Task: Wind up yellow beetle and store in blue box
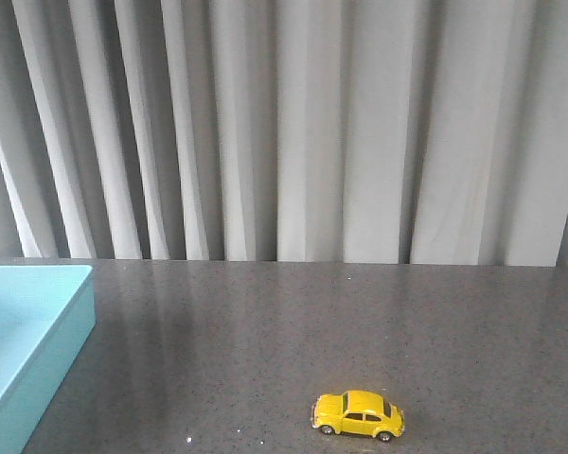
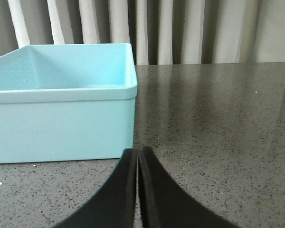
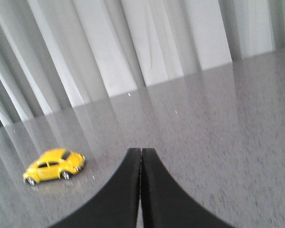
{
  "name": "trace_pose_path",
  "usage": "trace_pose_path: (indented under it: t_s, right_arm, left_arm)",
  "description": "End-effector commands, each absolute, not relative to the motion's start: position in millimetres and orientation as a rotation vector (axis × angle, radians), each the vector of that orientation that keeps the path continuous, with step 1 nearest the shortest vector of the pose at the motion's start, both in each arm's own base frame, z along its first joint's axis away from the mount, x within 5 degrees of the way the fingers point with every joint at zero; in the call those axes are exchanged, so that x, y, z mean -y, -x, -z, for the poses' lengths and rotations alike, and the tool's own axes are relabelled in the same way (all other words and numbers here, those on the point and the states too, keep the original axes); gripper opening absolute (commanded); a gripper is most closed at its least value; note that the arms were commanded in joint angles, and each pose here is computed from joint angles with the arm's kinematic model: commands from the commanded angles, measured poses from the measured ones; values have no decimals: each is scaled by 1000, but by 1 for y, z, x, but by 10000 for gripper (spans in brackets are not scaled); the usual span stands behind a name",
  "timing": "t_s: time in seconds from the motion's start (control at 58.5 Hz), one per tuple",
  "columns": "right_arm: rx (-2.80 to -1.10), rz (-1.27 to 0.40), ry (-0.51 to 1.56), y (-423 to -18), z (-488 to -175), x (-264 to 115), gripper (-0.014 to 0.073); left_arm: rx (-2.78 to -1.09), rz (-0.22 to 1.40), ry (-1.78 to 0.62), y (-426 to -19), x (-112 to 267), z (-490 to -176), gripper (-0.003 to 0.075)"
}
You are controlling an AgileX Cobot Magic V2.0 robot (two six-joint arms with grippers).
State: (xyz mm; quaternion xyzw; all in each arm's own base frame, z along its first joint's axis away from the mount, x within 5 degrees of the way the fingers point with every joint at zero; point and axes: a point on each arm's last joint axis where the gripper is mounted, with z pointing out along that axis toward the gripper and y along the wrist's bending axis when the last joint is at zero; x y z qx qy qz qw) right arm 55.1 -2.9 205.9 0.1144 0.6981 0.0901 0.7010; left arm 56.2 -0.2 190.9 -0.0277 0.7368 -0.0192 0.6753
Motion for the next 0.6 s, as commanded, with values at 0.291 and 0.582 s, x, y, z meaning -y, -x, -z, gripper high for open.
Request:
trace_pose_path:
  t_s: [0.291,0.582]
  right_arm:
    - [-1327,-236,-215,-44,-276,1,21]
    - [-1523,-80,-206,-63,-345,7,356]
  left_arm:
    - [-1586,55,72,-57,0,-199,-2]
    - [-1586,55,72,-57,0,-199,-2]
